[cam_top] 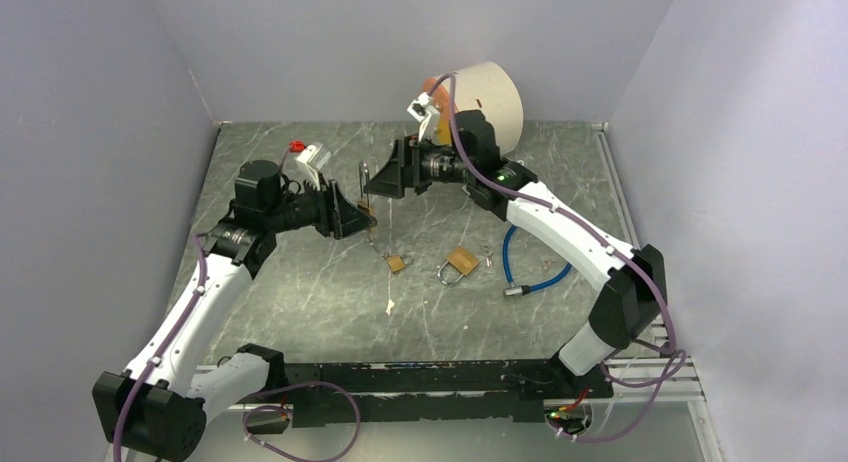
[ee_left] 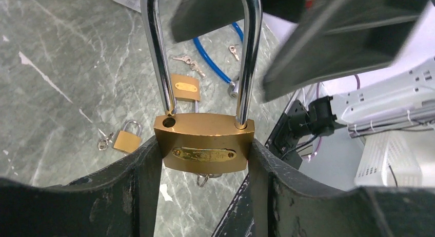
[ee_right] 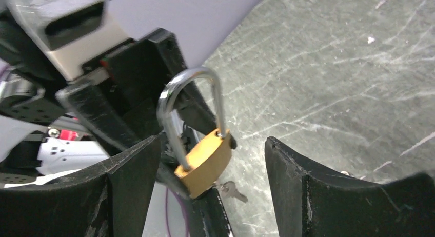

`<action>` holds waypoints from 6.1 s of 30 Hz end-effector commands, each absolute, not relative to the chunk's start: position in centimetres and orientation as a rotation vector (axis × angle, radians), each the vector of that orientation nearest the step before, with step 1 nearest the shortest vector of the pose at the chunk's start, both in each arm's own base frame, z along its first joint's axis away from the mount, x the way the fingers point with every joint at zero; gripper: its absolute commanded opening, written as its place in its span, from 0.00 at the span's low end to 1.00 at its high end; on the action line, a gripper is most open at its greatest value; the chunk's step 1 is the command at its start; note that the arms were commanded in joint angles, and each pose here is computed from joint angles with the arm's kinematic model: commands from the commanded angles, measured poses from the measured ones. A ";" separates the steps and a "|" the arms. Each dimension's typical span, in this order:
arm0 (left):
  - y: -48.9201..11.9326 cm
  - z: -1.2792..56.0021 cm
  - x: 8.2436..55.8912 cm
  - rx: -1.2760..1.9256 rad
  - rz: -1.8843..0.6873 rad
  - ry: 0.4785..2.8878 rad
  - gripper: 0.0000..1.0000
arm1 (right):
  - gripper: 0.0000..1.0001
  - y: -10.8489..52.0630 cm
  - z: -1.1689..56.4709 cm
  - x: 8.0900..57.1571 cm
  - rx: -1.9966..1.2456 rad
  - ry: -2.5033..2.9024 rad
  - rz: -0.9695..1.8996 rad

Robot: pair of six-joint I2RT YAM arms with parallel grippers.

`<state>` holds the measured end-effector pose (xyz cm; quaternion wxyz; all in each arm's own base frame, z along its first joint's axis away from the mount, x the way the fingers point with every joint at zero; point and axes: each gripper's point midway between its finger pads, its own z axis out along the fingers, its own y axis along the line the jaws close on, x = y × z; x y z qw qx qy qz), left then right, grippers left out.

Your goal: Unlock with the key

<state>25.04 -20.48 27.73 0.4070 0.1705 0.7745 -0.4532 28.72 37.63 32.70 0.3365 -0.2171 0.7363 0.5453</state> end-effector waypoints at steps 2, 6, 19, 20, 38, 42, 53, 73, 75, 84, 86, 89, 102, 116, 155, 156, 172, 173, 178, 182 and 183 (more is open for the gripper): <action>-21.4 31.9 23.6 0.682 -1.167 1.705 0.02 | 0.76 38.0 30.5 30.3 -0.575 1.986 1.270; -21.3 30.9 23.3 0.703 -1.172 1.750 0.03 | 0.69 37.3 30.3 31.4 -0.494 2.010 1.203; -20.0 28.1 24.9 0.633 -1.018 1.850 0.03 | 0.35 36.0 27.9 32.7 -0.298 2.165 1.069; -19.9 27.8 25.0 0.630 -1.017 1.855 0.02 | 0.34 36.2 28.1 32.6 -0.292 2.166 1.090; -21.1 25.5 23.6 0.540 -1.230 2.035 0.47 | 0.00 38.3 33.2 29.4 -0.402 1.753 1.527; -20.0 25.5 24.1 0.493 -1.112 2.041 0.93 | 0.00 37.6 30.7 30.9 -0.310 1.857 1.423; -16.1 23.6 24.7 0.189 -0.849 2.101 0.94 | 0.00 36.8 21.2 35.6 -0.061 2.197 1.108; -14.9 21.9 26.9 -0.088 -0.782 2.200 0.93 | 0.00 45.6 11.8 44.7 -0.152 2.241 1.157; -14.9 21.5 27.4 -0.099 -0.771 2.209 0.93 | 0.00 46.7 11.8 45.9 -0.191 2.185 1.177; -13.7 19.6 29.4 -0.205 -0.647 2.304 0.94 | 0.41 47.8 11.5 51.3 -0.222 2.030 1.130; -13.5 19.4 29.8 -0.221 -0.625 2.330 0.94 | 0.54 47.2 11.5 52.3 -0.202 2.026 1.104; -13.4 19.1 30.2 -0.236 -0.609 2.346 0.94 | 0.64 45.9 12.8 52.8 -0.202 2.018 1.059; -10.8 17.5 29.6 -0.379 -0.457 2.345 0.89 | 0.58 36.7 9.4 40.7 -0.293 2.443 0.663; -10.8 15.3 27.8 -0.519 -0.503 2.359 0.81 | 0.35 38.6 3.9 31.3 -0.413 2.761 0.493; -9.9 13.7 26.0 -0.575 -0.463 2.386 0.80 | 0.00 38.6 2.5 29.3 -0.601 2.752 0.261; -9.8 13.6 25.9 -0.577 -0.462 2.387 0.80 | 0.00 39.4 3.1 29.4 -0.632 2.722 0.319; -9.5 13.0 24.9 -0.628 -0.466 2.385 0.80 | 0.09 38.4 2.9 25.3 -0.820 2.761 0.353; -9.6 12.9 24.8 -0.628 -0.467 2.387 0.80 | 0.15 38.2 3.0 25.4 -0.806 2.762 0.339; -9.6 12.7 24.8 -0.637 -0.467 2.389 0.80 | 0.42 37.2 3.4 25.1 -0.749 2.782 0.301; -9.5 12.7 24.7 -0.642 -0.465 2.391 0.80 | 0.54 36.3 2.7 24.9 -0.675 2.821 0.295; -9.5 12.7 24.7 -0.641 -0.465 2.390 0.80 | 0.55 36.1 2.5 25.2 -0.654 2.824 0.292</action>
